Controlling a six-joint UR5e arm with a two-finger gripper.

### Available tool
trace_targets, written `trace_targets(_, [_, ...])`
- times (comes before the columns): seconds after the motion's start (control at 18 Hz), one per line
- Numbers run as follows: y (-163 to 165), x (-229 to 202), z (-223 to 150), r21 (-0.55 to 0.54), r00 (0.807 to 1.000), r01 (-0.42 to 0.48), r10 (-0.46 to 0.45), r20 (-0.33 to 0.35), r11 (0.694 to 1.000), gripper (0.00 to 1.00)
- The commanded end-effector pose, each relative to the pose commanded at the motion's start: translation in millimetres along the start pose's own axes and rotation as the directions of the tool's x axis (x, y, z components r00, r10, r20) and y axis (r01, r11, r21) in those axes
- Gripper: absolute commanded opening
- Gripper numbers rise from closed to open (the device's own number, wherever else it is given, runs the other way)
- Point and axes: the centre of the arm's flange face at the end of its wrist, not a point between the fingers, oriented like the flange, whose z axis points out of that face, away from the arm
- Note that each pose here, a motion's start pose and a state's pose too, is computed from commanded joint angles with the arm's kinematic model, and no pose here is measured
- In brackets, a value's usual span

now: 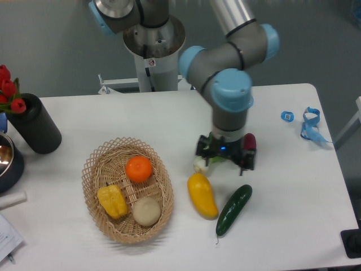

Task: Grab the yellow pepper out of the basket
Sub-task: 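Move the gripper over the wicker basket above the orange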

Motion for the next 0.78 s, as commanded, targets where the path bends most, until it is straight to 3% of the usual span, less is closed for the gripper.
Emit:
trace_targets(0.28, [-26,65,-1,0.009,1.000,0.013,-0.013,-0.022,1.000,1.00])
trace_targets(0.39, [-34,82,-2,0.031,0.996,0.064,-0.062,-0.068,0.997,1.00])
trace_targets(0.5, [-39,91,-4,0.045,0.982,0.156,-0.150,-0.114,0.987,1.00])
trace_targets(0.78, [-54,124,-4,0.034,0.951,0.278,-0.270,-0.151,0.960,1.00])
